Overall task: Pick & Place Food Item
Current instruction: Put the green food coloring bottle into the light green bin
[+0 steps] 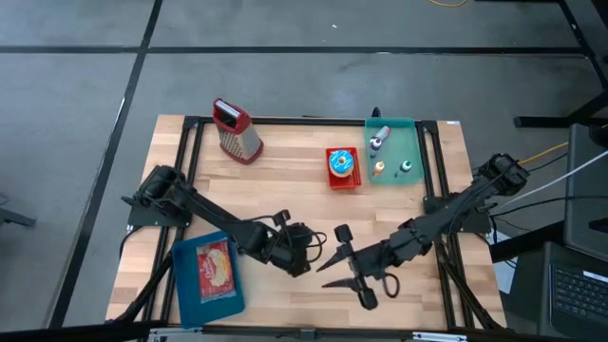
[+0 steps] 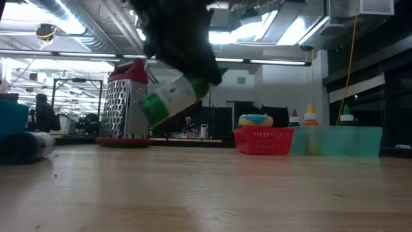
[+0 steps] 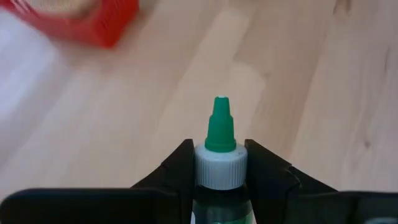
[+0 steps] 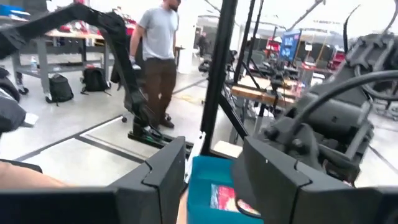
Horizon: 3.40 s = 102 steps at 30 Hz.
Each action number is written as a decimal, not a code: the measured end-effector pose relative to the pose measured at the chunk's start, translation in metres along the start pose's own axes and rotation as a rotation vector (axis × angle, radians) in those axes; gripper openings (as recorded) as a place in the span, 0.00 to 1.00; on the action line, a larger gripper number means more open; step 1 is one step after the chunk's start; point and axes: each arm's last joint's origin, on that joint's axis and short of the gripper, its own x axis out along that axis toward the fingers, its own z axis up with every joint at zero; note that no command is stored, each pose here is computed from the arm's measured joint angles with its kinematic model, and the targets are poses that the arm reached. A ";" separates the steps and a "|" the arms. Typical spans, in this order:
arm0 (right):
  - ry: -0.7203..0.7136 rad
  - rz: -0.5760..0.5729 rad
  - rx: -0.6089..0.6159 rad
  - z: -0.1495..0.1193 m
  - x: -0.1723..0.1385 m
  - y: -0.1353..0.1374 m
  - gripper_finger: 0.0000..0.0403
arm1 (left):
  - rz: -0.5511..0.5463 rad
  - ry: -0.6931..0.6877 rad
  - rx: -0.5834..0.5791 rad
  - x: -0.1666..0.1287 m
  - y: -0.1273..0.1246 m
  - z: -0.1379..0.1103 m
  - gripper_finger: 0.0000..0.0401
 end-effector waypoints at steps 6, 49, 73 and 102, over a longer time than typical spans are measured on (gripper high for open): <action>-0.037 0.012 -0.032 0.015 -0.012 0.014 0.41 | -0.003 -0.157 0.029 -0.008 -0.002 0.017 0.26; 0.028 -0.366 -0.070 0.030 -0.036 0.038 0.45 | -0.409 -1.024 0.201 -0.136 -0.009 0.088 0.26; 0.024 -0.314 -0.013 0.019 -0.021 0.019 0.63 | -0.545 -0.954 0.190 -0.105 -0.009 0.092 0.26; 0.061 -0.399 -0.050 0.017 -0.023 0.020 0.29 | -0.481 -0.994 0.244 -0.135 -0.016 0.082 0.56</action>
